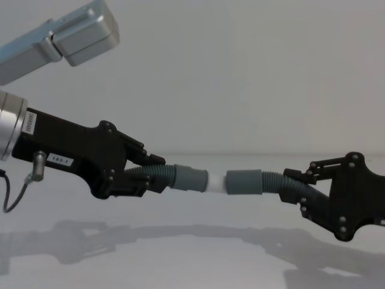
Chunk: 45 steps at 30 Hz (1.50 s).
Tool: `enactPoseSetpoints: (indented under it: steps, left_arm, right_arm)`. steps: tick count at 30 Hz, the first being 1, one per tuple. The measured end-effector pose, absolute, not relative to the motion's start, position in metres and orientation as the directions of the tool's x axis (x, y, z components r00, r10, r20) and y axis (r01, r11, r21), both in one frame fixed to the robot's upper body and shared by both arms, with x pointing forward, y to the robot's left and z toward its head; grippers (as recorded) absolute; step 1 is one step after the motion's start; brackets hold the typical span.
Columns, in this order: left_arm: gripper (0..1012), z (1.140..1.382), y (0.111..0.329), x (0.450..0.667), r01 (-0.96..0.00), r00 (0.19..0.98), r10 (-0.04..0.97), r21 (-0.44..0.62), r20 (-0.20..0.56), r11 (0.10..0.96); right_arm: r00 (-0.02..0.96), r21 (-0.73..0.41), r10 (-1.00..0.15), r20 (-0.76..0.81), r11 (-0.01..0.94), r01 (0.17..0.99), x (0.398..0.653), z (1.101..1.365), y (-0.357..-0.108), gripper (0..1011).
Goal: Use both hands to pick up one end of the pipe from the table, align the ends, and insert them.
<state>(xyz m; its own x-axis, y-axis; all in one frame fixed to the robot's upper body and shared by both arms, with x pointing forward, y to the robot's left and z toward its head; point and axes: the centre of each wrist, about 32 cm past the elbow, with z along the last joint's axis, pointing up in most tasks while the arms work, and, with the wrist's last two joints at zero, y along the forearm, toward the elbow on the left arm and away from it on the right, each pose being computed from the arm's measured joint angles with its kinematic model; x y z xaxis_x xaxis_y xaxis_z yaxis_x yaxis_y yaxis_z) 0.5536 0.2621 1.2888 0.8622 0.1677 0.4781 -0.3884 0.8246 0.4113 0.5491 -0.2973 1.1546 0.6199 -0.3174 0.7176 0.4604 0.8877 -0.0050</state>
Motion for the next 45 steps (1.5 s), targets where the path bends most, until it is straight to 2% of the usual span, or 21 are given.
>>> enactPoseSetpoints:
  steps: [45]
  left_arm:
    - [292, 1.2878, 0.2721, 0.5470, -0.414, 0.859, 0.201, 0.408, 0.471, 0.814]
  right_arm:
    - [0.633, -0.010, -0.322, 0.704, 0.887, 0.462, 0.5544, 1.1591, -0.2989, 214]
